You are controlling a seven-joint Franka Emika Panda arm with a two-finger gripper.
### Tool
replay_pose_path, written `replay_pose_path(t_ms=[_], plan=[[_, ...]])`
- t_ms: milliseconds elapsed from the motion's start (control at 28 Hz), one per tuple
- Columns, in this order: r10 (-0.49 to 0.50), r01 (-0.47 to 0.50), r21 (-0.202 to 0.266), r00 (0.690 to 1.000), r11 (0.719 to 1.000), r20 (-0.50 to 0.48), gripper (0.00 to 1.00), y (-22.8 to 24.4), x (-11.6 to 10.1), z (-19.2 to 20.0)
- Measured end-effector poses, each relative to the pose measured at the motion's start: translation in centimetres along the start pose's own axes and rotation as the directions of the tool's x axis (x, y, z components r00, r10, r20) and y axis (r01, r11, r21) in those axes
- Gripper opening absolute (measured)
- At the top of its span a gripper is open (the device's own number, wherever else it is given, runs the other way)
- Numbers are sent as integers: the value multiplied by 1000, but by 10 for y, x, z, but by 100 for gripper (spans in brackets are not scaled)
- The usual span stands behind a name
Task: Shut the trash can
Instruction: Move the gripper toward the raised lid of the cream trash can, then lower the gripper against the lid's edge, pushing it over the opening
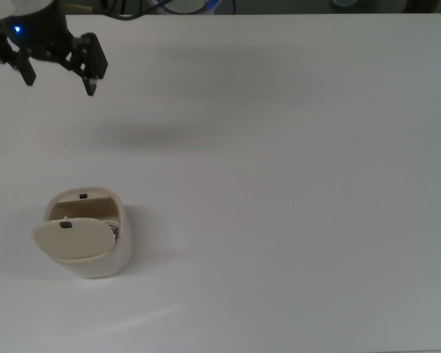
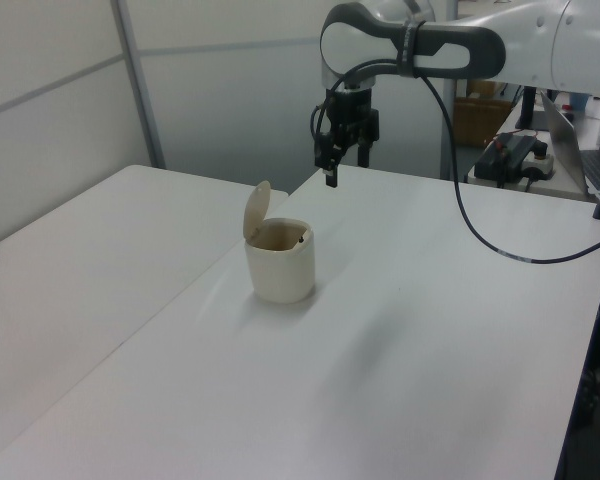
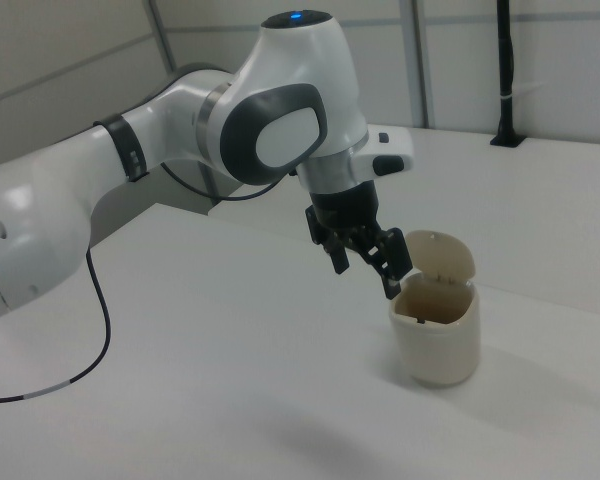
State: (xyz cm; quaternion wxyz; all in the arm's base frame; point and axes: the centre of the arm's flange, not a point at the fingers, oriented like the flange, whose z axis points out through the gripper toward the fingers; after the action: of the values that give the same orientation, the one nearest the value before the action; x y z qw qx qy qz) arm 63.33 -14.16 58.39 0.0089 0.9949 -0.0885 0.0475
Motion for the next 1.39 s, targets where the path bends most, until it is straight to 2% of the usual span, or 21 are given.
replay_pose_path(t_ms=[143,214,250,321,357,464,607,643,821,857,1071,1393], plan=[[-8,8,7,997,1000,-75,97,-17,15,7],[9,-8,11,994,1000,-108,93,-22,21,10],[19,-17,13,991,1000,-130,85,-25,26,13],[26,-24,15,986,1000,-165,79,-28,32,17],[27,-25,17,982,1000,-185,71,-30,36,18],[28,-23,21,969,1000,-245,59,-36,46,24],[40,-33,26,947,999,-319,48,-38,57,28],[45,-38,28,936,999,-348,41,-38,61,28],[62,-51,37,899,998,-433,36,-38,71,27],[64,-52,38,891,998,-450,27,-38,72,27],[66,-53,40,866,998,-495,3,-38,77,27],[50,-38,33,835,999,-548,1,-62,89,44]])
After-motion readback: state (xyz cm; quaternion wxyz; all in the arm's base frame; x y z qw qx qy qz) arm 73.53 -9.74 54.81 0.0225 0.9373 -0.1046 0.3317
